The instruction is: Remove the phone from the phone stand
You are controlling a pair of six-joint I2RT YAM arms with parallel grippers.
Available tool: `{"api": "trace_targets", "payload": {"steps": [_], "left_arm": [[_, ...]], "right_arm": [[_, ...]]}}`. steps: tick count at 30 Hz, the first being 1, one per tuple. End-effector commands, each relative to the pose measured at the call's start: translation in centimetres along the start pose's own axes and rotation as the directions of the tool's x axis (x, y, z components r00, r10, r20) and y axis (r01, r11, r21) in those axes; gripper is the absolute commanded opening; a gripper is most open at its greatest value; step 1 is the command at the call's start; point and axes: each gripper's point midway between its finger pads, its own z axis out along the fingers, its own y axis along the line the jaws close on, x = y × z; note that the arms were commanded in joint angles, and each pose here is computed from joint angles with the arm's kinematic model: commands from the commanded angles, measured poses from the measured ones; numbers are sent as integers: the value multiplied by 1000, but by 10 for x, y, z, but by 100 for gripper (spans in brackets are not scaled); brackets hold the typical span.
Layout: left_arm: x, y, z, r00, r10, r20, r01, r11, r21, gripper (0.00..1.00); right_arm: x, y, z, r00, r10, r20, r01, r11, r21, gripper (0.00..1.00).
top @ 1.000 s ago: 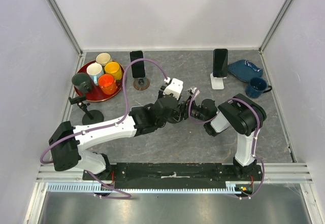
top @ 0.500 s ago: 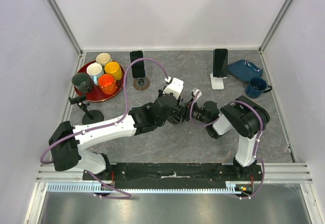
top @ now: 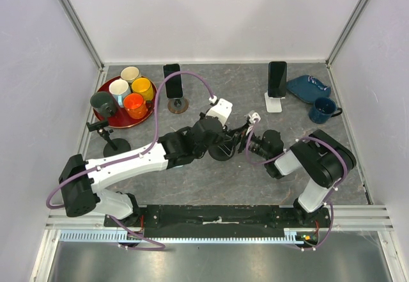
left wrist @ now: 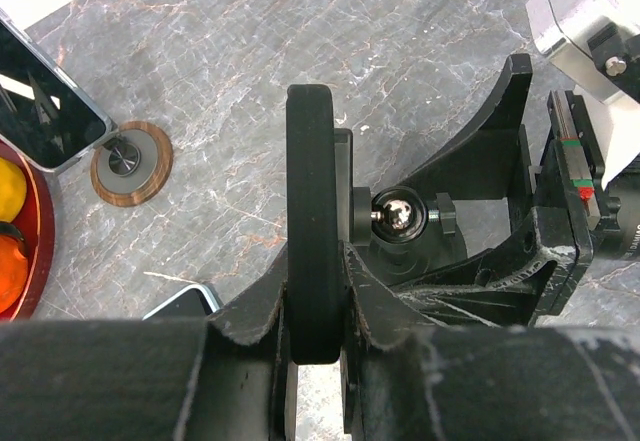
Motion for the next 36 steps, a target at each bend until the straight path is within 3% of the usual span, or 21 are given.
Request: {"api": "trace_targets", "payload": {"steps": [1,11,23,26,29,30,33,36], "left_arm": [[-18,-10,-15,997,-71,19,70,995,74,2],[-14,-16,-15,997,-79,-24,81,992,96,2],[-15,-16,-14,991,-84,-103,90,994,55,2],[-15,-17,-14,990,-93,-104,100,993,55,2],[-15,-17,-15,989,-103,-103,109,993,53,9],[-15,-17,-14,989,-106,-100,112,992,54,12],[-12,-18,-14,989,-125,-82,130,990,61,23],[-11,-19,-13,988,-150,-48,153,985,74,38]], "right_arm": [[-78,33,-2,925,-201,324,236,969,-72,91],[-81,40,8,906,-249,343,277,960,-33,83],[-63,35,19,907,-301,295,308,951,22,63],[-58,34,19,908,-310,281,315,949,27,53],[-53,33,19,911,-315,265,320,947,27,31],[-52,33,20,911,-317,262,321,947,29,18],[-50,32,19,910,-329,251,330,943,39,0],[-50,31,19,910,-333,246,332,942,47,0]]}}
